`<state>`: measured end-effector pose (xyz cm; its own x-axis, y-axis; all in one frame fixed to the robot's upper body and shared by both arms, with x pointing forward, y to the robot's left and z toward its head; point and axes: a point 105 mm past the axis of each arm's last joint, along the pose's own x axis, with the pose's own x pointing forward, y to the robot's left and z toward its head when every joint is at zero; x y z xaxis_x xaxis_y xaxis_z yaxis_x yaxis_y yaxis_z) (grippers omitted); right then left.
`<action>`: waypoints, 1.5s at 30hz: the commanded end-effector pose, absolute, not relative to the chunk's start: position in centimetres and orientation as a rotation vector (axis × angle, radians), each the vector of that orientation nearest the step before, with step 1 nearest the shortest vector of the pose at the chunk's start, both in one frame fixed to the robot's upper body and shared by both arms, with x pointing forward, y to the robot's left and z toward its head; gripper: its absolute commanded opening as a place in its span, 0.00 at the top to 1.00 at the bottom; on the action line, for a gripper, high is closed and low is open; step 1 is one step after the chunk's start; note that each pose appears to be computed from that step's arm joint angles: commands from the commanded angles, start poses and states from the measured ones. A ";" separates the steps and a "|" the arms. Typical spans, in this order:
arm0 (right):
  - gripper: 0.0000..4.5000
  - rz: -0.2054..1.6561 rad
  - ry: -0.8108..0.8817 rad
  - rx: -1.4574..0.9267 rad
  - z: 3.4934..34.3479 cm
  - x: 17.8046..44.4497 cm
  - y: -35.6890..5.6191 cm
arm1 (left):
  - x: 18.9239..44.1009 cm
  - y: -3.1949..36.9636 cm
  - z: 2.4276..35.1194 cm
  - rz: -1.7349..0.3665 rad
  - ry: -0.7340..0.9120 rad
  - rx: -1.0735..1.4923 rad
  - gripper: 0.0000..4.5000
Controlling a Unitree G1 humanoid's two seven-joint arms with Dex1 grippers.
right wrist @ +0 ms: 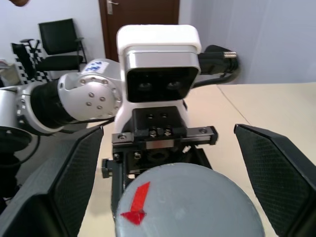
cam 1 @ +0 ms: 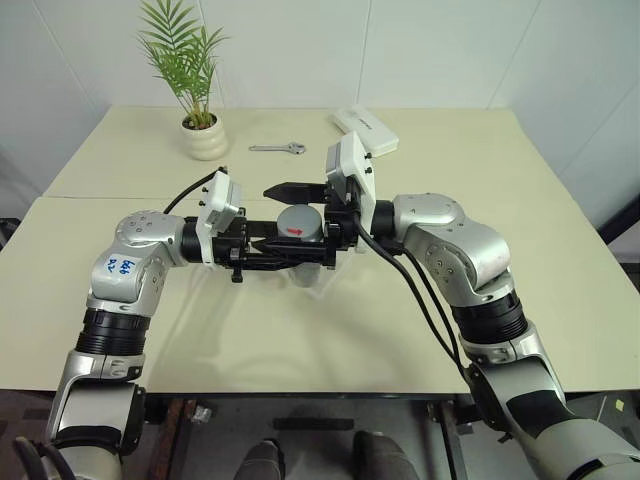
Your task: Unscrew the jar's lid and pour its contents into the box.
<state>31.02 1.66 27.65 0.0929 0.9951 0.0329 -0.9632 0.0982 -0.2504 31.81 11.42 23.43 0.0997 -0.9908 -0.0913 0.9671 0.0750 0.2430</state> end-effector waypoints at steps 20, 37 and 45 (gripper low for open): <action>0.01 1.295 -0.278 -0.250 29.3 33.9 -5.8 | 31.4 11.9 24.2 -1.449 -0.160 0.282 0.59; 0.01 1.449 -0.285 -0.125 30.6 31.0 -5.5 | 31.4 12.4 24.3 -1.437 -0.159 0.288 0.59; 0.01 1.517 -0.272 -0.166 30.1 29.7 -0.5 | 31.5 12.0 24.3 -1.447 -0.162 0.285 0.59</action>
<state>30.66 -1.37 28.89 0.0541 0.9960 0.0708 -0.9768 0.0675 -0.2031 31.97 12.38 23.23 0.1421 -0.9862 -0.0846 0.9632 0.1180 0.2416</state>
